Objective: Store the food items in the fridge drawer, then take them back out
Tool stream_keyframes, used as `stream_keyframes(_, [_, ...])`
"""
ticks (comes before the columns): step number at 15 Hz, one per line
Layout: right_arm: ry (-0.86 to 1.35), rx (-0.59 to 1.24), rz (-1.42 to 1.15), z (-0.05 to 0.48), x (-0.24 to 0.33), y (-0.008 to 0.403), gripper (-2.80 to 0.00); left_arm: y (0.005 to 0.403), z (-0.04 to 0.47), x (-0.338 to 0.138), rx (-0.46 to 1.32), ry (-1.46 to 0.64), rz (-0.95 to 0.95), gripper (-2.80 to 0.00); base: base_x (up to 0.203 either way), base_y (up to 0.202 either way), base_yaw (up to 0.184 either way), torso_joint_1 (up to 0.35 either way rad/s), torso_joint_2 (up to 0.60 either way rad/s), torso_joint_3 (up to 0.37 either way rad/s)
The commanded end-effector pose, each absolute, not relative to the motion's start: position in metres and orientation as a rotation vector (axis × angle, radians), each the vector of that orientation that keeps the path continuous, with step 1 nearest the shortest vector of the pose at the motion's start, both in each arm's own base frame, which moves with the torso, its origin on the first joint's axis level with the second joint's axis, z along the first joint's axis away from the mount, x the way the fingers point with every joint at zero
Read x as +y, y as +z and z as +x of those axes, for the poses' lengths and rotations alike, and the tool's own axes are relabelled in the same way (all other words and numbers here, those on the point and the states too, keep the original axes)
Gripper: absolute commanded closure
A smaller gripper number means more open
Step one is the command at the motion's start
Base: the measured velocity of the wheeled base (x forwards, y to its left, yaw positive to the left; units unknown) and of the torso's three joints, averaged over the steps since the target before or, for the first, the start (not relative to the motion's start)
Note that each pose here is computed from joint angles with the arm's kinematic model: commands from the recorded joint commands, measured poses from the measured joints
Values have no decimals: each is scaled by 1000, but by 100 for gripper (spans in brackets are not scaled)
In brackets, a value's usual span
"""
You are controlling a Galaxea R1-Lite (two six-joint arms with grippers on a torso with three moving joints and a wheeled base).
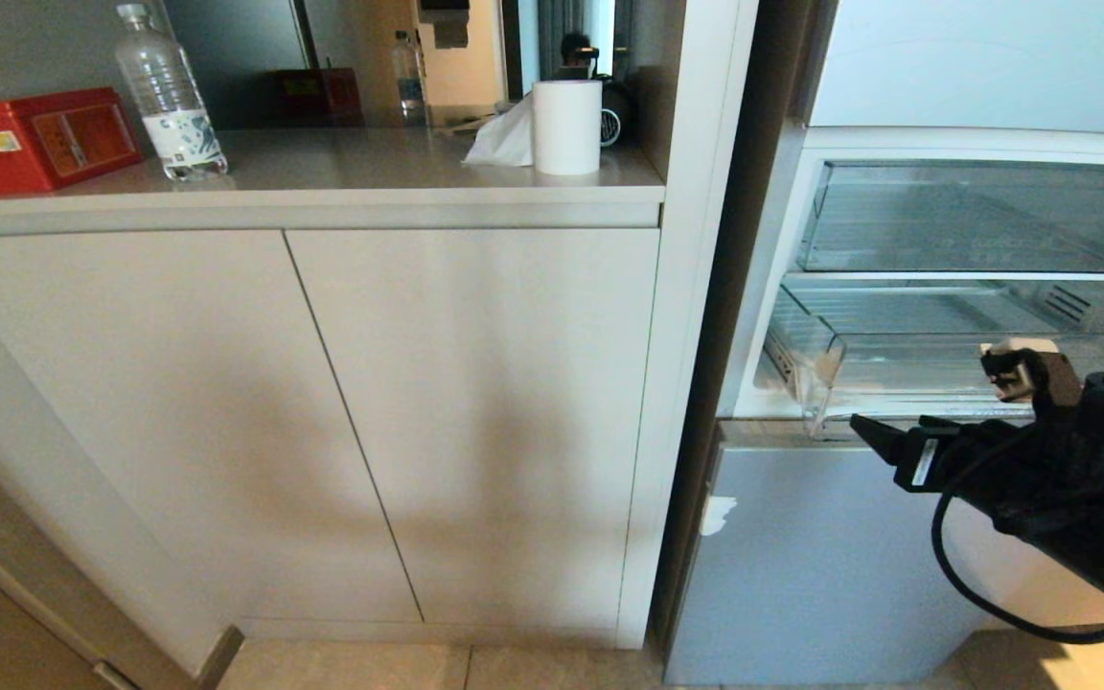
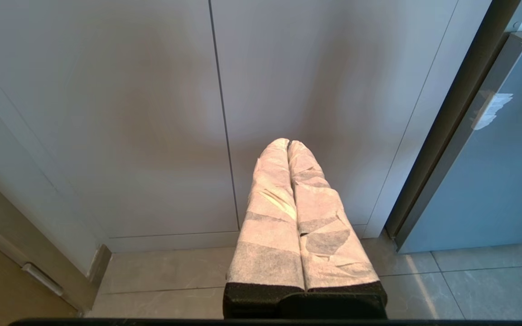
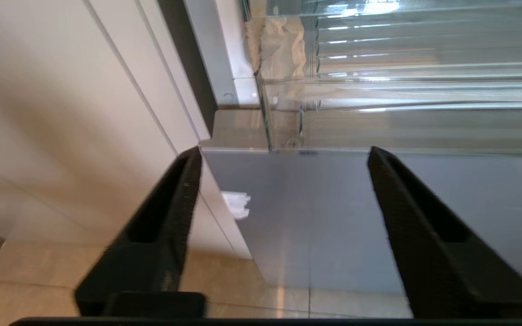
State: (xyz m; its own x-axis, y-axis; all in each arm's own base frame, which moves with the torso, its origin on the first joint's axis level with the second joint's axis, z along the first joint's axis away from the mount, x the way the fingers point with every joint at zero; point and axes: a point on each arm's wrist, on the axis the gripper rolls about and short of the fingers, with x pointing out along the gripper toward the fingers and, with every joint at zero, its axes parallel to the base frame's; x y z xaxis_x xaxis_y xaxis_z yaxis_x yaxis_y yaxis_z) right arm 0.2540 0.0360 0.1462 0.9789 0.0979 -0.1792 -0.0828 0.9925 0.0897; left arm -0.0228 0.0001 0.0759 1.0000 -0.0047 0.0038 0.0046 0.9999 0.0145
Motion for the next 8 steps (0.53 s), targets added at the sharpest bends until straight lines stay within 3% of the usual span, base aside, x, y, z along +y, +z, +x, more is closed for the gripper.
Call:
stream_keyframes(1, [81, 117, 88, 227, 29, 177, -280, 75, -23, 0, -5, -5, 15, 0, 0, 0, 0, 0, 0, 0])
stream_keyframes(2, [67, 132, 87, 223, 26, 189, -280, 75, -23, 0, -5, -5, 15, 0, 0, 0, 0, 0, 0, 0])
stream_keyframes(3, [51, 137, 87, 225, 22, 202, 0, 75, -23, 0, -5, -5, 14, 0, 0, 0, 0, 0, 0, 0])
stream_keyframes(8, [-10, 203, 79, 261, 11, 244, 0, 75, -23, 0, -5, -5, 15, 0, 0, 0, 0, 0, 0, 0])
